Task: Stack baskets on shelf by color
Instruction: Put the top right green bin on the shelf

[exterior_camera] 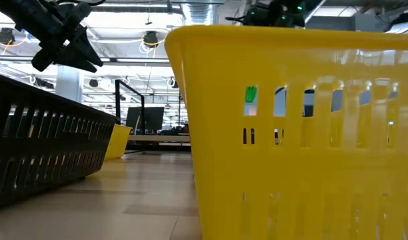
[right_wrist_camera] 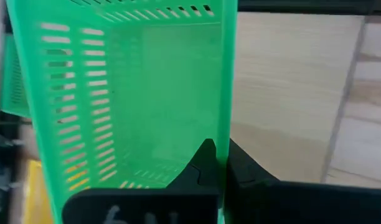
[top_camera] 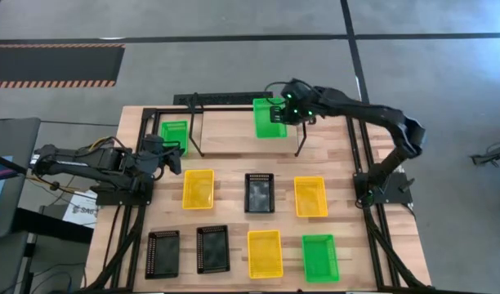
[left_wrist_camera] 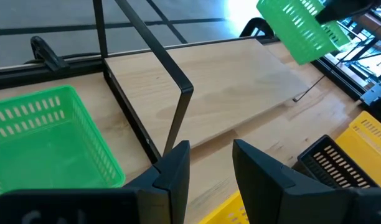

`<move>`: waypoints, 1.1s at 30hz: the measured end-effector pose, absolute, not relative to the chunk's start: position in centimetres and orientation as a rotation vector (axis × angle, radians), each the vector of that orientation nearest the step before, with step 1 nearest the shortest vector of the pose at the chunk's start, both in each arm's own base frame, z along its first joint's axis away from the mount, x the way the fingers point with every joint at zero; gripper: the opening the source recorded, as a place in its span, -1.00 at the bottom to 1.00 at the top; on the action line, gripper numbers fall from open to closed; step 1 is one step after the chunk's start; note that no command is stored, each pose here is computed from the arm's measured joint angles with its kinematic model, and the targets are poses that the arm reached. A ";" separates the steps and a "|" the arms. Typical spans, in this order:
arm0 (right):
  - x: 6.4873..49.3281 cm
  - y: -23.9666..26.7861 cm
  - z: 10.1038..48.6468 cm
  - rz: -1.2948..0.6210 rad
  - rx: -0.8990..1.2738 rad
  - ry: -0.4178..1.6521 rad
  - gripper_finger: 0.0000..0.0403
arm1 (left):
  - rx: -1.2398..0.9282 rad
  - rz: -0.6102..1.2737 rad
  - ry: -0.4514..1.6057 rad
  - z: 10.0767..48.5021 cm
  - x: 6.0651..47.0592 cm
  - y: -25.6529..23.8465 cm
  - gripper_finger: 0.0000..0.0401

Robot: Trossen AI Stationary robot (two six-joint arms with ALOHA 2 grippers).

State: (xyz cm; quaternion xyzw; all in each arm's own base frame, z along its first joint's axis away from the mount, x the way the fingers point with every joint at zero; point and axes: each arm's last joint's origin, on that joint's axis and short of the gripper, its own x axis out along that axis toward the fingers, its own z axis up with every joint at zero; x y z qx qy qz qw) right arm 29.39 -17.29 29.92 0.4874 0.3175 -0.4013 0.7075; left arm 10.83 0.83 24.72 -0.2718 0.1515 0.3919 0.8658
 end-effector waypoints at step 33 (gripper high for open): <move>34.9 -22.6 21.5 -0.854 1.109 1.026 -0.98 | -0.572 0.812 0.332 24.6 10.8 0.8 -0.45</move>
